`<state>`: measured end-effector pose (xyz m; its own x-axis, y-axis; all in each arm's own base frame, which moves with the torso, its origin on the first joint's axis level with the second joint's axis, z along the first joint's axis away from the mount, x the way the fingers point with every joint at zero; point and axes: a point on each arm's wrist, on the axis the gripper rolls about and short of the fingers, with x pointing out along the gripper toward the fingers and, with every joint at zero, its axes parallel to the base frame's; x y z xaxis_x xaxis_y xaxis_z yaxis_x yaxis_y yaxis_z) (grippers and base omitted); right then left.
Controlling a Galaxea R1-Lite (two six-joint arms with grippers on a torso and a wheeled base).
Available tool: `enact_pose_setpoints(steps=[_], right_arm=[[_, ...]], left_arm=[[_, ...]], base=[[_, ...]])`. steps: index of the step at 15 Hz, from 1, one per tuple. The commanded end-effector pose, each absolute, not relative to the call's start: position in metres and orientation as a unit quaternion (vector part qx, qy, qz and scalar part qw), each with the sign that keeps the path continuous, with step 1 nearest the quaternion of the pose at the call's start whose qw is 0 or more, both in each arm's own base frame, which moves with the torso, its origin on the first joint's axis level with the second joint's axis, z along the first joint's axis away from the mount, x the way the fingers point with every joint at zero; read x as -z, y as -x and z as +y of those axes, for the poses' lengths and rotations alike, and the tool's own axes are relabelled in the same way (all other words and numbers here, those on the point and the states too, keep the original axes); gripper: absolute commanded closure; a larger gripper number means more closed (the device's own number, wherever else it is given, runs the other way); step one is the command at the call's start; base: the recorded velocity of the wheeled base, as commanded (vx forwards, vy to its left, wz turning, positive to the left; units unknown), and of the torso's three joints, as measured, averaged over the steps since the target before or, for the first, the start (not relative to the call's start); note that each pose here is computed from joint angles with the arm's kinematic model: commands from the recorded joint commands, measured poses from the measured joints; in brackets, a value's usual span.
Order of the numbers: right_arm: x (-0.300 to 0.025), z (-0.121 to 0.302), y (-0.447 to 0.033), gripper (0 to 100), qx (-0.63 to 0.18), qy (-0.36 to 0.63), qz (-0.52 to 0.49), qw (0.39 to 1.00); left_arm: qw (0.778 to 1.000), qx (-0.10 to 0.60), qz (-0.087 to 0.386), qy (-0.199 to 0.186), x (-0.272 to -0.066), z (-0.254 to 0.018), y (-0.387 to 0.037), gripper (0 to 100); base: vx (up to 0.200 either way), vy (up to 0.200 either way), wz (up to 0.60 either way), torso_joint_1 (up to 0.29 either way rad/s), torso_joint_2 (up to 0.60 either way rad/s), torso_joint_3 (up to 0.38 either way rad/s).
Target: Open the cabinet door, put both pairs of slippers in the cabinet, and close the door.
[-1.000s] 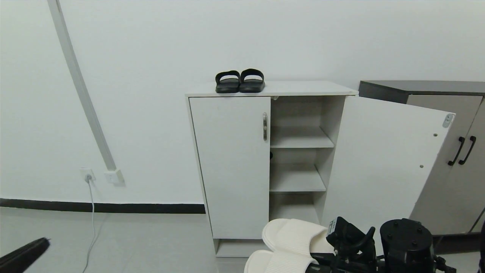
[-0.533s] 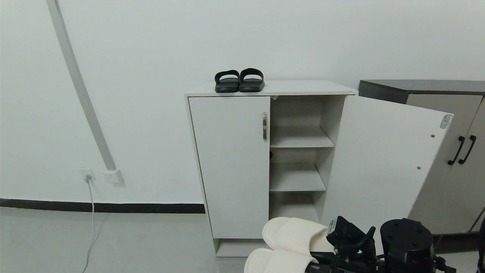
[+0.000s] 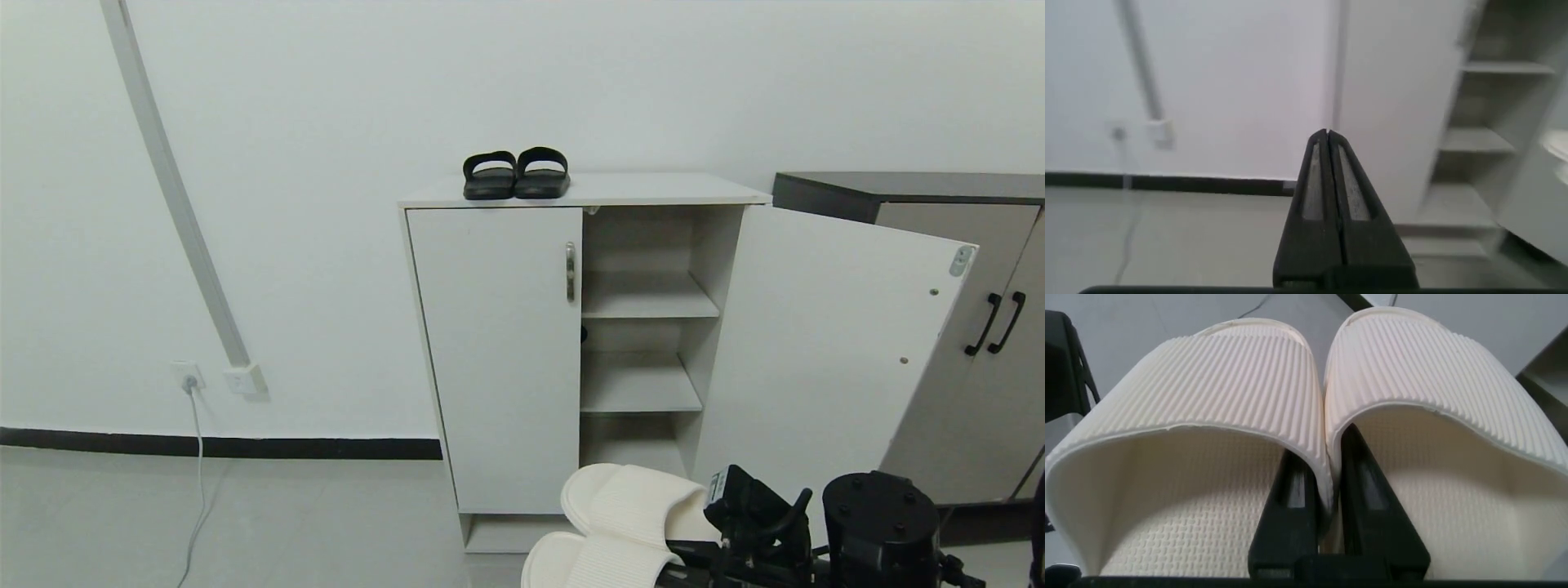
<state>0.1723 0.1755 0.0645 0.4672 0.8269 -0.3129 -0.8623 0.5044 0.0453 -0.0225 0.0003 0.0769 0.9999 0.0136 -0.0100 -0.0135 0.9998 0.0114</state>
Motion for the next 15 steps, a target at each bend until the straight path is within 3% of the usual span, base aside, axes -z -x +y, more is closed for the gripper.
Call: enact_pose_setpoints(steps=[1,6,10,15], right_arm=[[-0.065,0.176,-0.173,100,-0.49,0.061,0.147,0.857],[-0.062,0.19,-0.192,100,-0.381,0.066,0.135,0.913],[-0.039,0.235,-0.229,100,-0.157,0.026,0.115,0.981],[-0.042,0.256,-0.26,100,-0.033,-0.005,0.077,0.996]], left_arm=[[1.0,0.005,0.0,-0.015,-0.075,0.0,0.023,100],[1.0,0.007,0.001,-0.005,-0.075,0.0,0.023,100],[1.0,0.006,0.0,-0.004,-0.076,0.0,0.023,100],[1.0,0.006,0.0,-0.004,-0.076,0.0,0.023,100]], base=[[0.0,0.0,0.0,0.0,0.0,0.0],[0.0,0.0,0.0,0.0,0.0,0.0],[0.0,0.0,0.0,0.0,0.0,0.0],[0.0,0.0,0.0,0.0,0.0,0.0]])
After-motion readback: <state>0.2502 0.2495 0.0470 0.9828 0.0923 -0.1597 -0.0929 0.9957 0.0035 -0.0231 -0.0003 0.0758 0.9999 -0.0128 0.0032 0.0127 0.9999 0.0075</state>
